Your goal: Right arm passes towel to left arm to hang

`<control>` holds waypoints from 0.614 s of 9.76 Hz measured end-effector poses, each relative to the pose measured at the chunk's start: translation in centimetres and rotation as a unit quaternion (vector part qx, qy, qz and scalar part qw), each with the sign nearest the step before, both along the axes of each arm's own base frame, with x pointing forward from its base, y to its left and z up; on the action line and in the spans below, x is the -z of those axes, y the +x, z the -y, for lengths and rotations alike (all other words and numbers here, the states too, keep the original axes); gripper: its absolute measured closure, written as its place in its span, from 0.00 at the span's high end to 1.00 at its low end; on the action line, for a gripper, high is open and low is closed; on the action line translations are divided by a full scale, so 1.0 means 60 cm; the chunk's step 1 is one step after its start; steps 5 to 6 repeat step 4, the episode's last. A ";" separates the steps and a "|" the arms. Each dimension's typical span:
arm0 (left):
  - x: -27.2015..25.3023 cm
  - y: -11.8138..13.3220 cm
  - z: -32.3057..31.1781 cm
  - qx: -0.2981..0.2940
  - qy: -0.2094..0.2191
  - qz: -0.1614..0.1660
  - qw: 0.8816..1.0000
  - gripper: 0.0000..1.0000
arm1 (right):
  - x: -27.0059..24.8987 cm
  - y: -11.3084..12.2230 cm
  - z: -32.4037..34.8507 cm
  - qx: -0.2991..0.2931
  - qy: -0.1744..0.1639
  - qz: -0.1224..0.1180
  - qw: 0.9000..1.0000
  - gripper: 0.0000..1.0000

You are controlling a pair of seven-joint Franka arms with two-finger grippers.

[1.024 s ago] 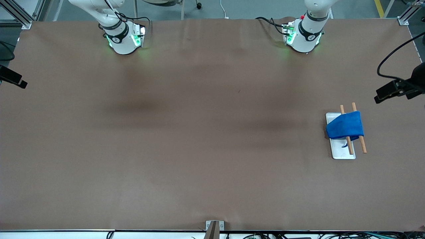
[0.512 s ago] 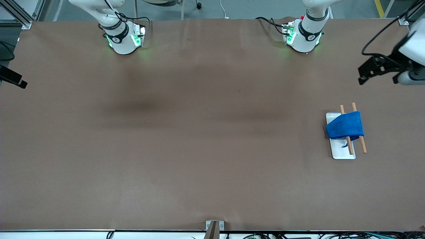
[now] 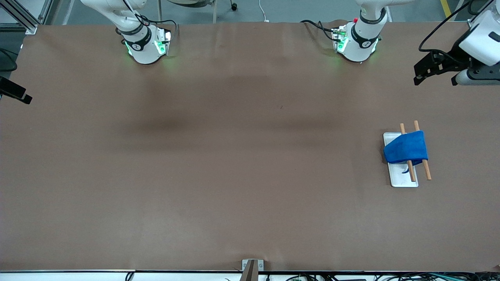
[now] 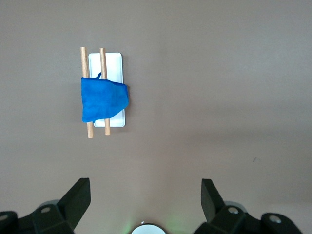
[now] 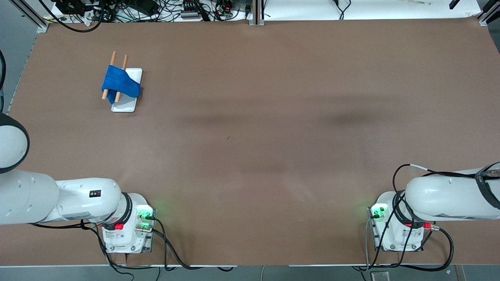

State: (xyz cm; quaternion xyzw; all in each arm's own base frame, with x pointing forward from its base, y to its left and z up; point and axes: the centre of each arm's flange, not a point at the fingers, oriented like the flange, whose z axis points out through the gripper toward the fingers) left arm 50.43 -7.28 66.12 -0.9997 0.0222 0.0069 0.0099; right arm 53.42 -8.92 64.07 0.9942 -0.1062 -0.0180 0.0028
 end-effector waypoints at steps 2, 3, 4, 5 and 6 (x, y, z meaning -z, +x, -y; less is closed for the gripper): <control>-0.005 -0.003 -0.003 -0.002 0.000 0.004 1.000 1.00 | 0.000 0.000 0.000 0.000 0.000 0.000 1.000 1.00; -0.008 -0.001 -0.008 -0.005 -0.001 0.006 1.000 1.00 | 0.000 0.000 0.000 0.000 0.000 0.000 1.000 1.00; -0.009 0.000 -0.010 -0.006 -0.001 0.007 1.000 1.00 | 0.000 0.000 0.000 0.000 0.000 0.000 1.000 1.00; -0.009 0.000 -0.010 -0.006 -0.001 0.007 1.000 1.00 | 0.000 0.000 0.000 0.000 0.000 0.000 1.000 1.00; -0.009 0.000 -0.010 -0.006 -0.001 0.007 1.000 1.00 | 0.000 0.000 0.000 0.000 0.000 0.000 1.000 1.00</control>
